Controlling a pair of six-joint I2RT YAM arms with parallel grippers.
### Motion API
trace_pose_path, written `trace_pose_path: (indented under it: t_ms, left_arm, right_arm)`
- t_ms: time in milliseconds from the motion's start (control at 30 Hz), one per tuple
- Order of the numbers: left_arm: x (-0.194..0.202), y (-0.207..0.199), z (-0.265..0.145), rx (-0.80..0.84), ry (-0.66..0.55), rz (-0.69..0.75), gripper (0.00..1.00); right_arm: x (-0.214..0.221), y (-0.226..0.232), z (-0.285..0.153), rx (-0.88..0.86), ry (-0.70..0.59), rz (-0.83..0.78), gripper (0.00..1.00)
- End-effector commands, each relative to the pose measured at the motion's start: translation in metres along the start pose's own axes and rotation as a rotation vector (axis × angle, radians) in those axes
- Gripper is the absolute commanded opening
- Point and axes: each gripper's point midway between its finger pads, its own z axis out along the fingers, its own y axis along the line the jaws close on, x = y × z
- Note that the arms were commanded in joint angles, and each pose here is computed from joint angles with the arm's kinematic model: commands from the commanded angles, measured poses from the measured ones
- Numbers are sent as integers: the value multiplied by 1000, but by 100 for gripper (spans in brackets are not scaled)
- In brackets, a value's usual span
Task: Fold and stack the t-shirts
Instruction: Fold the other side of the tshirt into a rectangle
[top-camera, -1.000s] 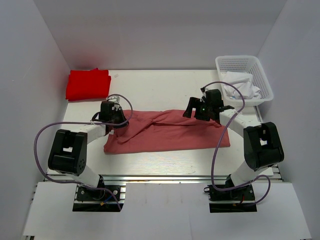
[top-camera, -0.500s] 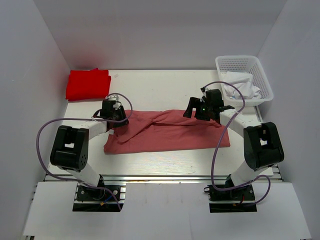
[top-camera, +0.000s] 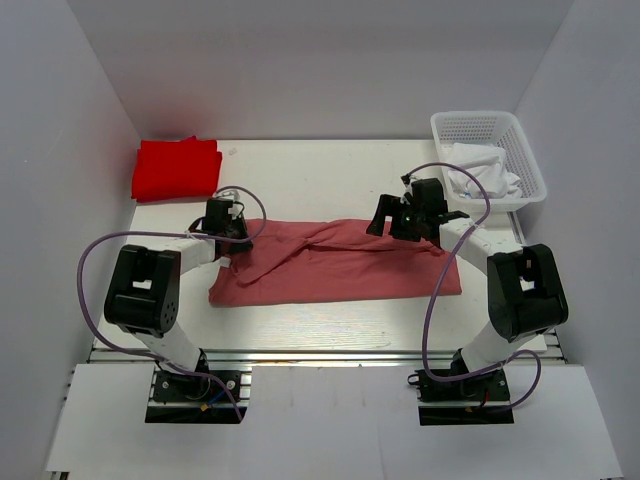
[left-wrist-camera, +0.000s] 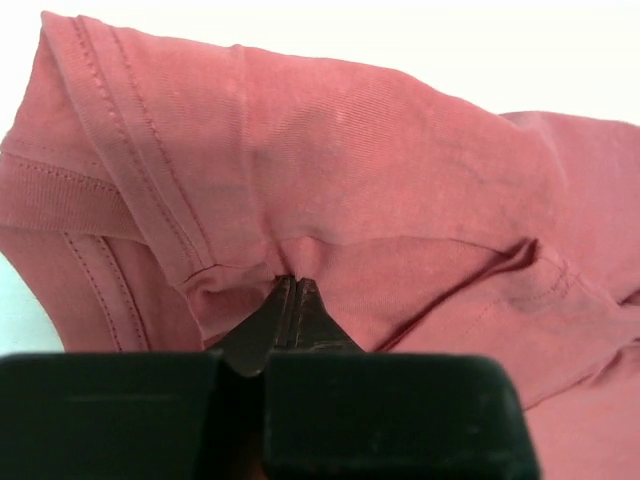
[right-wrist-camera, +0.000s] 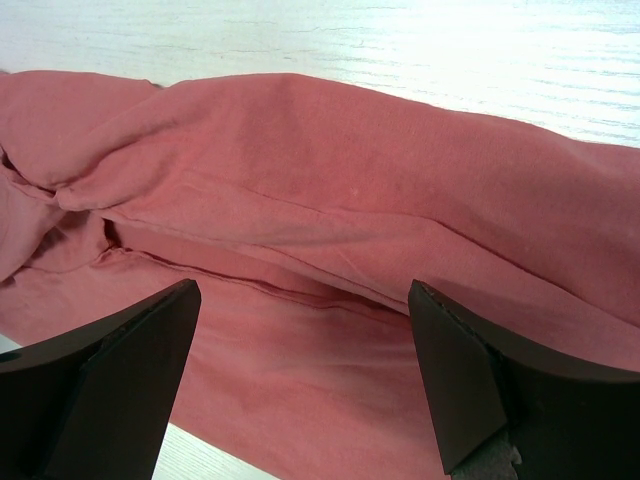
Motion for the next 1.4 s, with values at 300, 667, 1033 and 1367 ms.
trace_pose_path:
  t_ms: [300,667,1033,1367]
  left_arm:
    - [-28,-29,-47,117,-96,53,0]
    - [-16,-19,-39,51,-22,70,27]
    - [-15,-25,-38,70,-14,77,44]
    - [-15,-42,-41,140,-19,105,39]
  right_arm:
    - [-4,1,0,-8,-3,-14,90]
    - [-3,2,0,-15,3,-13,90]
    - [-2,2,2,-19,10,-14,90]
    - [1,1,3,-19,17,-17,90]
